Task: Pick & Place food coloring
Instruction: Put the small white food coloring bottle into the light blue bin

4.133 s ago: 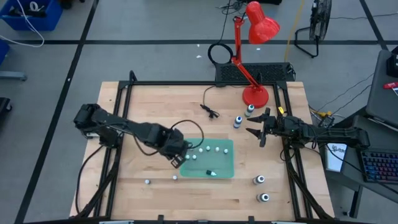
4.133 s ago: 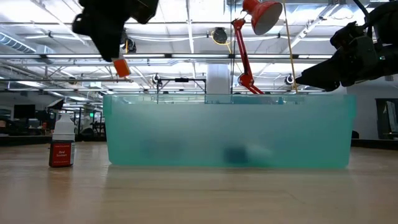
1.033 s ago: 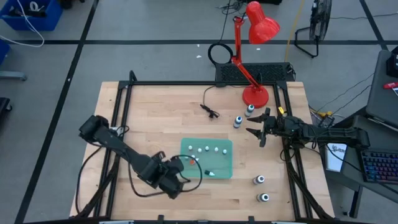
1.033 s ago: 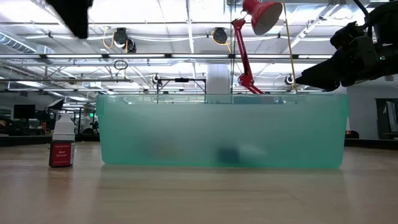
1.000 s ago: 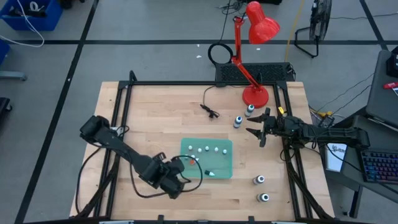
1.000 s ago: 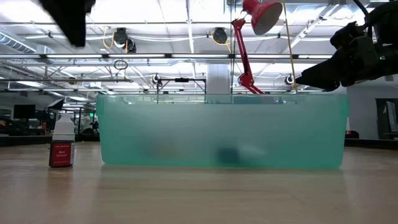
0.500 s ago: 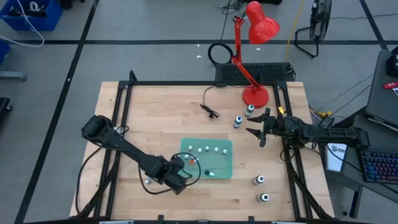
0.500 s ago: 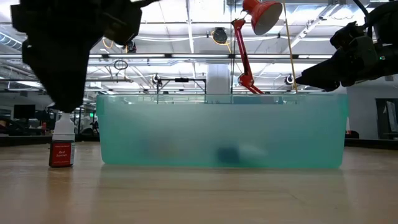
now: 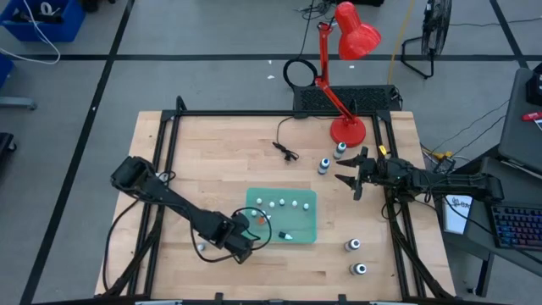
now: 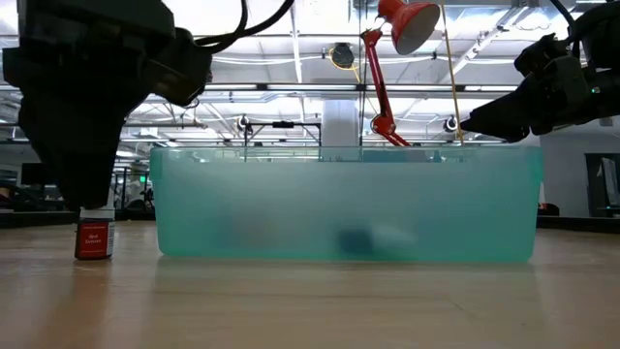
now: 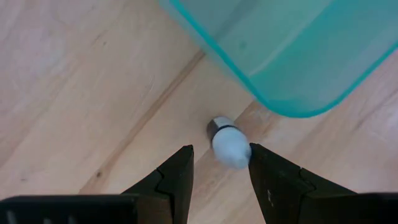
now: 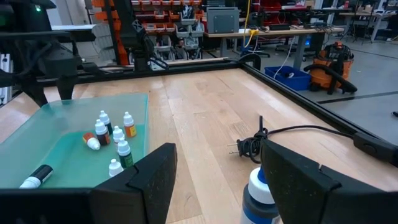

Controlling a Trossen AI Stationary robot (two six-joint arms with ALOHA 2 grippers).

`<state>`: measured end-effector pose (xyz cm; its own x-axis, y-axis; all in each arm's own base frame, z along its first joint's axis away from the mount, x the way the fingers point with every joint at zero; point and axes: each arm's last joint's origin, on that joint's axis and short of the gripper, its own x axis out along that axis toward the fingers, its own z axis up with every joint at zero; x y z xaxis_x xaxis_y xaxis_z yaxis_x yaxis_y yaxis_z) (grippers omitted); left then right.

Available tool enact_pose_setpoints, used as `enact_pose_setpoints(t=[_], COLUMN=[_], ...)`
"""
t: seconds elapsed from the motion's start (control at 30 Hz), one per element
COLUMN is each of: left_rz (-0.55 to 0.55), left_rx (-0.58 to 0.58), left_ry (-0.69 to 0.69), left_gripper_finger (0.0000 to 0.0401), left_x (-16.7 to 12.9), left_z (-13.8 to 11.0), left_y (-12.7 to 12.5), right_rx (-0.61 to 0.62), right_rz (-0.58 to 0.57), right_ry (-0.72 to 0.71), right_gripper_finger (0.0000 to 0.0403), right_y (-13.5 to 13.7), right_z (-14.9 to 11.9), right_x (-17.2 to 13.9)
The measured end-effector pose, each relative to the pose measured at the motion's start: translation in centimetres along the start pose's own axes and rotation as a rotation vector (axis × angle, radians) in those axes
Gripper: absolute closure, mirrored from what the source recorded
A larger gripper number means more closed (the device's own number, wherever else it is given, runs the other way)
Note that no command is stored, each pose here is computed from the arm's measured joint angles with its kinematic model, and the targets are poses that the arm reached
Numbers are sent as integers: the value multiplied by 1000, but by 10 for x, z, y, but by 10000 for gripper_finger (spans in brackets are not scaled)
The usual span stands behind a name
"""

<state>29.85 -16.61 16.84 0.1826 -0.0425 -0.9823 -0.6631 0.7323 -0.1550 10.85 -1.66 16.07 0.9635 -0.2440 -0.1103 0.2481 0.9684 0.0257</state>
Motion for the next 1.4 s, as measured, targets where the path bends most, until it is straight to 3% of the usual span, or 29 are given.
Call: enact_pose_setpoints(t=[0.53,0.63,0.83,1.03,1.23,1.4], left_rz=[-30,-28,-20,-31,-46,-32], left_rx=[37,47,64,89,179,265], left_ry=[19,17,9,27,80,18], left_gripper_finger=[247,268,355,355,355,355], left_x=[0,0,-1,-4,-39,-87], left_z=[3,3,3,1,3,22], left_y=[-1,-1,-1,-4,-21,-31], right_rx=[0,0,0,0,0,0], right_rz=[0,0,0,0,0,0], right_ry=[0,0,0,0,0,0], right_gripper_finger=[181,181,181,181,181,181], right_y=[0,0,0,0,0,0], right_z=[0,0,0,0,0,0], right_x=[0,0,0,0,0,0])
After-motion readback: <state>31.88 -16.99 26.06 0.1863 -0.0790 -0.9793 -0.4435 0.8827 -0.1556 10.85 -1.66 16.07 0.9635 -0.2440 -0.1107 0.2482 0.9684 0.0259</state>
